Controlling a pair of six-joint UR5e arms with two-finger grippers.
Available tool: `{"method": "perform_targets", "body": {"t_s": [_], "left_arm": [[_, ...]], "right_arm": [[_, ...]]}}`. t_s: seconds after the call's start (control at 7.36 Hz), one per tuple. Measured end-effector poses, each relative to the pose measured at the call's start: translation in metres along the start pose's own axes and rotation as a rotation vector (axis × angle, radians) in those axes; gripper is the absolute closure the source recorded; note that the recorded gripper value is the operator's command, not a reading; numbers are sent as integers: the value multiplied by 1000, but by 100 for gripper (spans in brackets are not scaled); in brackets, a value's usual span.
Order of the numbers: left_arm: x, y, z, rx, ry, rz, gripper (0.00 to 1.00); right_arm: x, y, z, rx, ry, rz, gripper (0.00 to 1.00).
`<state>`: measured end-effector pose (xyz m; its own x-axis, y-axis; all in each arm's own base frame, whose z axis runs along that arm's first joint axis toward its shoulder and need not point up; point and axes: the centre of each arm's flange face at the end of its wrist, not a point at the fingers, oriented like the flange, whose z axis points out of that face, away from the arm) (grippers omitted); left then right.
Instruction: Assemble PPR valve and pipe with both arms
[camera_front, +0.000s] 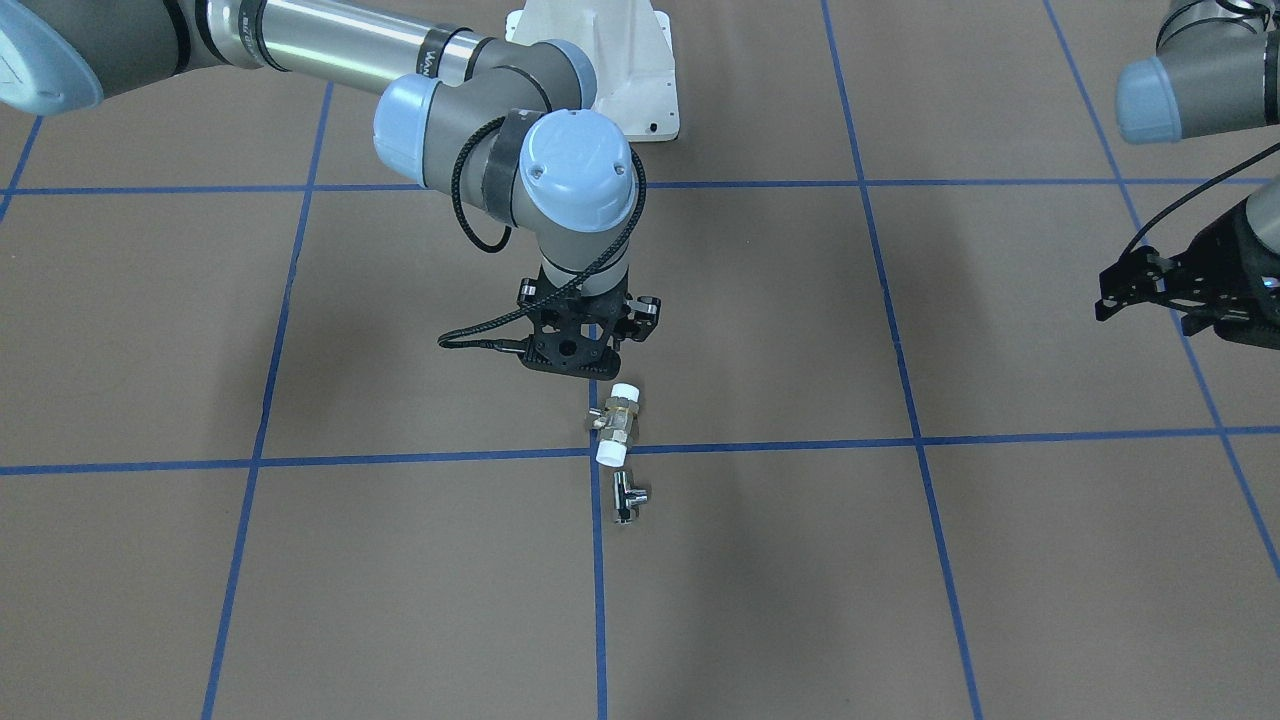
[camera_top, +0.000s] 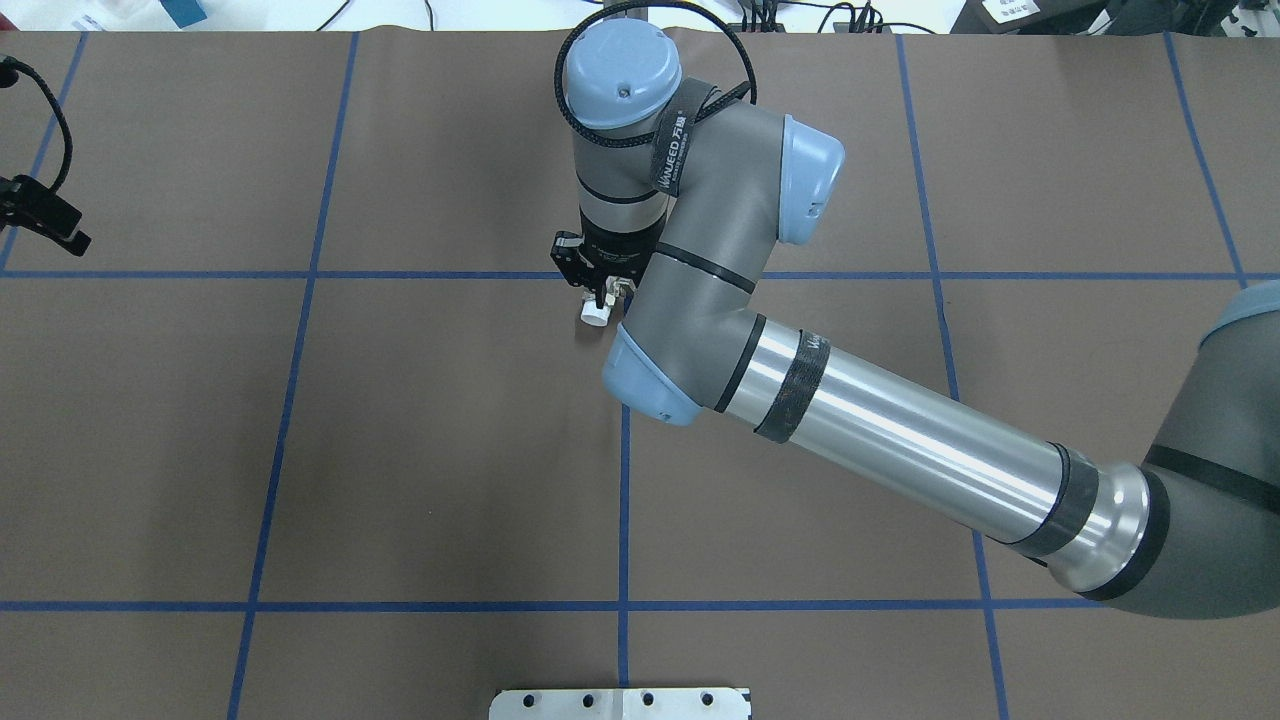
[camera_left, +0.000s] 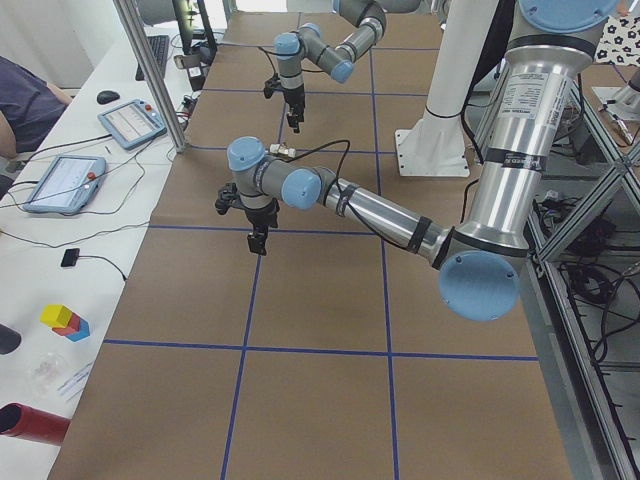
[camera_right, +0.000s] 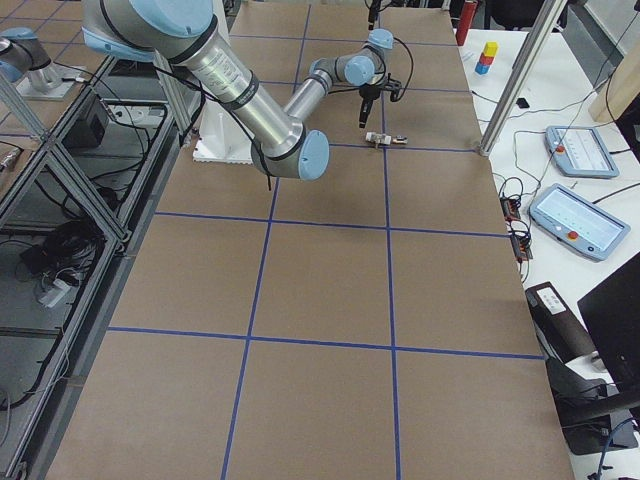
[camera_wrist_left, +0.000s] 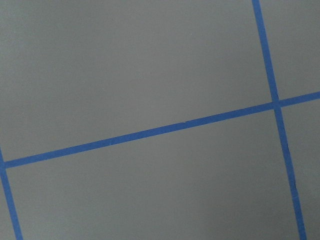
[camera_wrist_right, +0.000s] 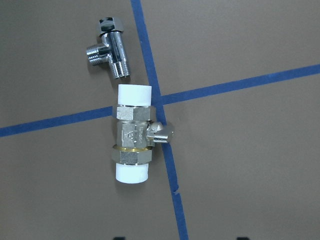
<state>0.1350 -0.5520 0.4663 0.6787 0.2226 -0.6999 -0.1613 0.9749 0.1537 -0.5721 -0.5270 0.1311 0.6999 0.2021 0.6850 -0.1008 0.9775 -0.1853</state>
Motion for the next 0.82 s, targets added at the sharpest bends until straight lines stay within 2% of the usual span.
{"method": "perform_targets", "body": {"t_s": [0.14,0.54,0.82], "left_arm": [[1,0,-1,2,1,4,0],[-1,5,-5,11,-15,5,0],[4,4,-17,52,-53,28,0]], "right_arm": [[0,1,-2,0,-3,-2,2],[15,11,-20,14,-43,-20,1],[42,7,-42,38,-80,-17,1]]}}
